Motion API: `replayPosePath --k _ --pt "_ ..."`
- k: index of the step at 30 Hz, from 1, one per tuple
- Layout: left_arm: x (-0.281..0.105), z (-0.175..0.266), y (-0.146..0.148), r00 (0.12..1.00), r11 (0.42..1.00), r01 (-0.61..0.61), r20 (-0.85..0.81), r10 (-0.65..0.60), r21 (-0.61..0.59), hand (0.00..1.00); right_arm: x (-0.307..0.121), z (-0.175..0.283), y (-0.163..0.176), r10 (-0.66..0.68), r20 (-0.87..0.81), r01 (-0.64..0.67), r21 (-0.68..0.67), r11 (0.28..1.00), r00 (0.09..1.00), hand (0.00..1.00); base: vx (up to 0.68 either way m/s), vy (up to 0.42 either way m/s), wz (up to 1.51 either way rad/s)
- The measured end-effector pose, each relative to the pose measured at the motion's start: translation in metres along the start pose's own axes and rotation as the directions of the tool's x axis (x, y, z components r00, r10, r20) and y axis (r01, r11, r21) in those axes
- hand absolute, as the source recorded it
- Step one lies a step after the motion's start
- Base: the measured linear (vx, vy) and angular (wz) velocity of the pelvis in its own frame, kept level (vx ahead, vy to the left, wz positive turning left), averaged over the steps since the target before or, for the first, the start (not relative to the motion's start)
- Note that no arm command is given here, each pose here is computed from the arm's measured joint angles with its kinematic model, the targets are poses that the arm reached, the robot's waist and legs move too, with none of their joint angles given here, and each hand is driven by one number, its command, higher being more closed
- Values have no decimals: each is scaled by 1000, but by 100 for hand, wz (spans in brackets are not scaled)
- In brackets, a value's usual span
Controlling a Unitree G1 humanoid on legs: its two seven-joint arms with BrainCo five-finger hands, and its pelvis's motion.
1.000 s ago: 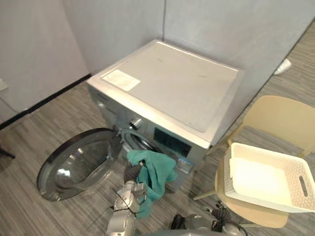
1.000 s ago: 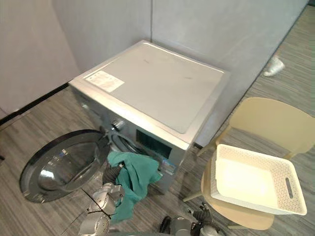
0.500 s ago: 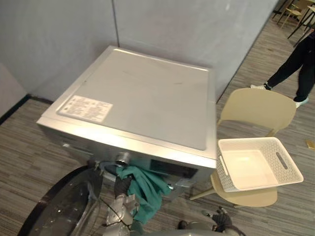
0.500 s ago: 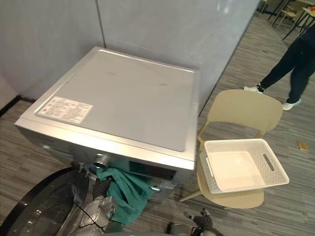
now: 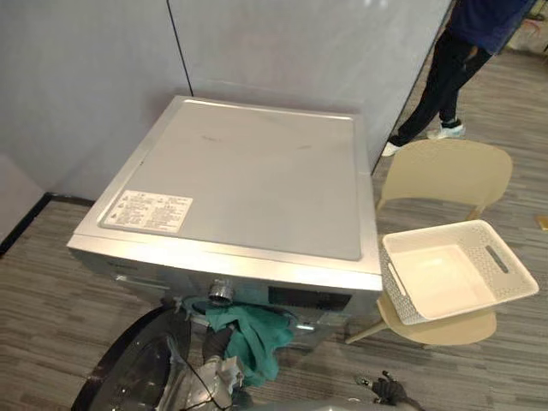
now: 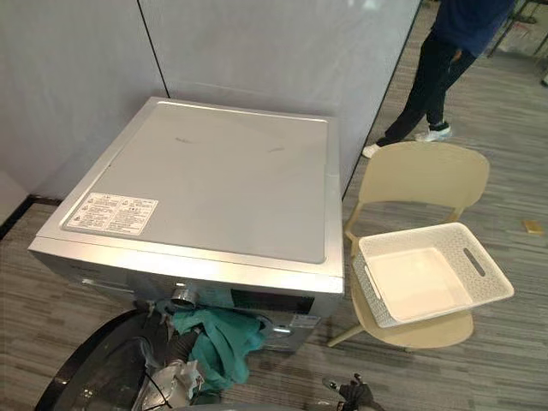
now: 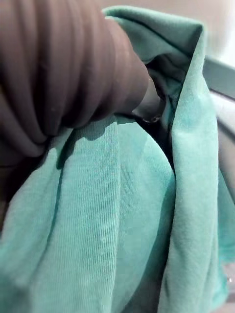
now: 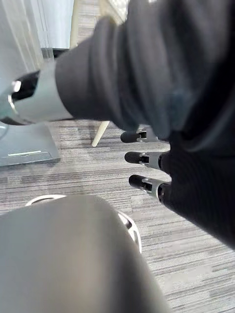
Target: Pick up the laundry basket with both hands and put the clothes into the washing machine.
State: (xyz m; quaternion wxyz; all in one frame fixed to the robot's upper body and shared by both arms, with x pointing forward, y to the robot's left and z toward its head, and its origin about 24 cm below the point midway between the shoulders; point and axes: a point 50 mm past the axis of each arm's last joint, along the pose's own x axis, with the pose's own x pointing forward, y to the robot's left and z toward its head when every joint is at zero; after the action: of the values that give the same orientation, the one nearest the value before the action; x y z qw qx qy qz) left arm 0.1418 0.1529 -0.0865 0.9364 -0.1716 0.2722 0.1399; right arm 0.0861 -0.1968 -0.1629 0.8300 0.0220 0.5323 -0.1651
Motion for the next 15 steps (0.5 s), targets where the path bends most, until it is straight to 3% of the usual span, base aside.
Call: replayPosePath --k 6,8,15 --pt "12 8 1 999 999 -37 13 37 23 100 4 11 -3 -23 11 24 -32 999 1000 0 111 -42 71" --pt "19 16 15 995 995 -96 33 94 35 100 5 25 2 -12 59 14 -29 999 998 0 -3 -64 0" --pt "21 4 10 991 990 -134 -29 133 -33 100 5 20 -11 -59 32 59 -17 998 998 0 -15 32 -14"
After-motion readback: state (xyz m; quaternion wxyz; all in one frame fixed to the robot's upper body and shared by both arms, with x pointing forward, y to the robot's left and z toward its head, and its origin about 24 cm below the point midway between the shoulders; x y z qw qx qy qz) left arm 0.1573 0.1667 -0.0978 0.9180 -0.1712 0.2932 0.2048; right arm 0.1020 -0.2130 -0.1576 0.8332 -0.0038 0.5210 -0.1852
